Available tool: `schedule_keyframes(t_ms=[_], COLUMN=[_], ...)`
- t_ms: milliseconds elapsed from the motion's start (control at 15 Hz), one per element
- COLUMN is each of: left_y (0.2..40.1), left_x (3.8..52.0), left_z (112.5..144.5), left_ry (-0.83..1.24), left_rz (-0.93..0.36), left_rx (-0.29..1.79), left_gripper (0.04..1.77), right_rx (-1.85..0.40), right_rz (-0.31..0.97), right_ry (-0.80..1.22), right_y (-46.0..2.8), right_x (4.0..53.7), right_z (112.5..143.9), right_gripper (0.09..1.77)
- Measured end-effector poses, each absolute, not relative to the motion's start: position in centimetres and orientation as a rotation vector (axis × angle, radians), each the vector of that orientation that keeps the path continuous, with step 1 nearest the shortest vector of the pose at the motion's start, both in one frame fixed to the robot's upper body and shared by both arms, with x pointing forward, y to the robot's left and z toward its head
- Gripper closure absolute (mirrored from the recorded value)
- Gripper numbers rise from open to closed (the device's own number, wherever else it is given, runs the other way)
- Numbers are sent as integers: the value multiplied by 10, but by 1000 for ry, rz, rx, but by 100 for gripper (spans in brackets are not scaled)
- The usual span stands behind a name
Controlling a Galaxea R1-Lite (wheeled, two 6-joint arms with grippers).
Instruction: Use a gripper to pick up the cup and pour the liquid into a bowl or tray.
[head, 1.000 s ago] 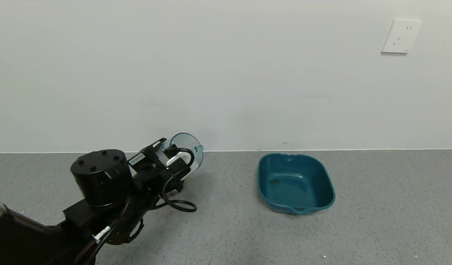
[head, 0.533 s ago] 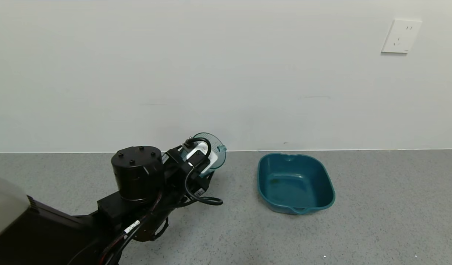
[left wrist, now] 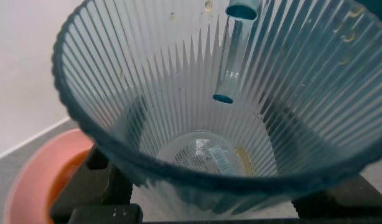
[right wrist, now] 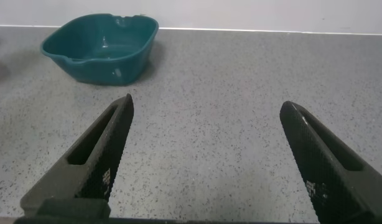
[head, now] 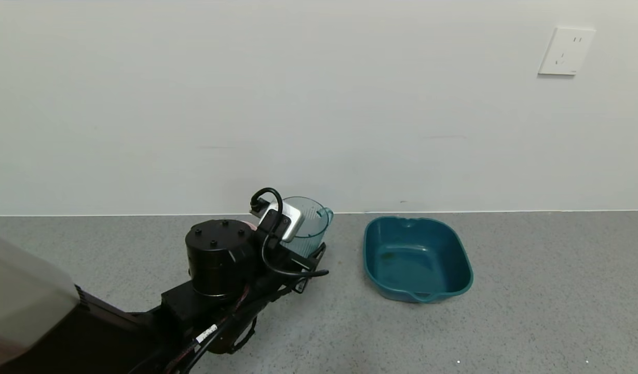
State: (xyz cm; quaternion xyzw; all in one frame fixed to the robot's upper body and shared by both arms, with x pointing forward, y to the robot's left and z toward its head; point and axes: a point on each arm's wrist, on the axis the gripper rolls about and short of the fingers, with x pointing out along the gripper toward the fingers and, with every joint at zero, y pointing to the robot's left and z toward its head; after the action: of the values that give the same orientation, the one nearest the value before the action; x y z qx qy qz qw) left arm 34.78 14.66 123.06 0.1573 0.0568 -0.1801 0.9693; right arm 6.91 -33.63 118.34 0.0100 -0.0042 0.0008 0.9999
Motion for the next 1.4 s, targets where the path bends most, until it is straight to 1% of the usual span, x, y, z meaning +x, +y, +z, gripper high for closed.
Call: schedule_keyframes(t_ms=[200, 400, 533, 667, 867, 1067, 1400], left_y=[147, 149, 150, 153, 153, 153, 149], left_x=[344, 341, 339, 335, 335, 338, 351], left_z=[1219, 1206, 1189, 1164, 1144, 1134, 1129], left_ry=[148, 93, 62, 144, 225, 252, 239], left_rz=[-433, -487, -495, -499, -495, -489, -473], left_rx=[212, 156, 130, 108, 75, 82, 73], left_gripper=[47, 47, 47, 47, 47, 47, 47], right_rx=[20, 20, 19, 20, 20, 20, 20], right_rz=[1, 2, 2, 2, 2, 1, 2], right_ry=[-8, -8, -8, -8, -8, -8, -9], right_y=[-336, -336, -336, -336, -336, -336, -336], right_x=[69, 69, 69, 69, 69, 69, 69], right_z=[1183, 1183, 1183, 1183, 1183, 1183, 1183], right_gripper=[15, 15, 15, 15, 15, 15, 15])
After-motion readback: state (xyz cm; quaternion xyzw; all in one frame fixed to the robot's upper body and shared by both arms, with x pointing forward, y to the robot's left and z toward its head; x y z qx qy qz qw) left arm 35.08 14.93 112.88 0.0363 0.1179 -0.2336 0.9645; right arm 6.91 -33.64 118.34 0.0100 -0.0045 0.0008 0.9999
